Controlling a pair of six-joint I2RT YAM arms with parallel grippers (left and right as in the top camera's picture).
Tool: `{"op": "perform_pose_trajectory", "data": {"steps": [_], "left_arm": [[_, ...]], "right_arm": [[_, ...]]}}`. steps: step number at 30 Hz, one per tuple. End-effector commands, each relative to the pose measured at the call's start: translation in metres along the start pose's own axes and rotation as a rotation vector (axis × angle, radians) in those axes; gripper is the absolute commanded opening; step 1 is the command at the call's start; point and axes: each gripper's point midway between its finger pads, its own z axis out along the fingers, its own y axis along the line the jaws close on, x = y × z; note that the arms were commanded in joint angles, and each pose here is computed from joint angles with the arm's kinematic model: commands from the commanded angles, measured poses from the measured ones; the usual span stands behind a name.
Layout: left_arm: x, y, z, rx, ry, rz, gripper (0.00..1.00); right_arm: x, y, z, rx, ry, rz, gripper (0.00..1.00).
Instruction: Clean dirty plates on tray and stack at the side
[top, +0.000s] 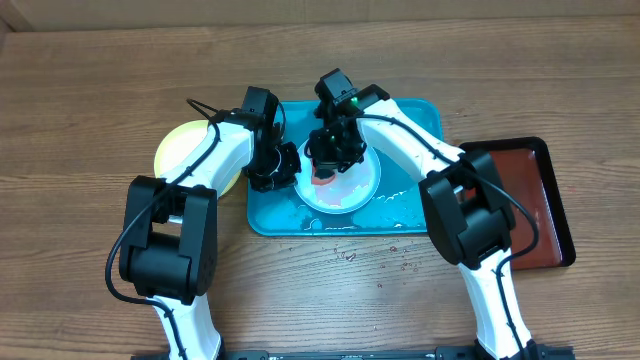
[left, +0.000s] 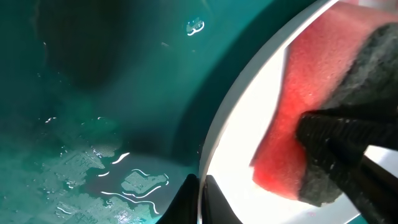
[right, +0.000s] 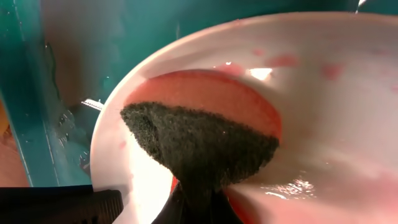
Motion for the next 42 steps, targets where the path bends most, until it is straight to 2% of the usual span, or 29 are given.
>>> {"op": "perform_pose_trajectory", "data": {"steps": [1,8,14,15,17,23,31,37,42], "left_arm": [[0.001,0.003,0.001,-0.003,0.006,0.015,0.04],[-0.002,0.006,0.001,-0.023,-0.01,0.021,0.04],[-0.013,0.012,0.001,-0.065,-0.062,0.032,0.27],[-0.016,0.015,0.002,-0.087,-0.08,0.047,0.34],[-0.019,0.017,0.003,-0.105,-0.098,0.053,0.36],[-0.03,0.011,0.003,-0.085,-0.142,0.127,0.35],[-0.028,-0.004,0.013,0.012,-0.113,0.207,0.34],[-0.028,-0.018,0.012,0.113,-0.103,0.3,0.28],[-0.026,-0.016,0.013,0.106,-0.098,0.335,0.24]], "right_arm": [[-0.009,-0.027,-0.005,0.02,-0.008,0.052,0.04],[-0.006,-0.091,-0.025,0.131,0.027,0.214,0.04],[-0.002,-0.091,-0.025,0.137,0.045,0.217,0.04],[0.0,-0.088,-0.023,0.138,0.048,0.211,0.04],[0.002,-0.084,-0.022,0.138,0.053,0.208,0.04],[0.003,-0.082,-0.021,0.129,0.061,0.206,0.04],[0.005,-0.082,-0.022,0.132,0.068,0.208,0.04],[0.005,-0.082,-0.022,0.132,0.068,0.208,0.04],[0.005,-0.082,-0.022,0.132,0.068,0.208,0.04]]}}
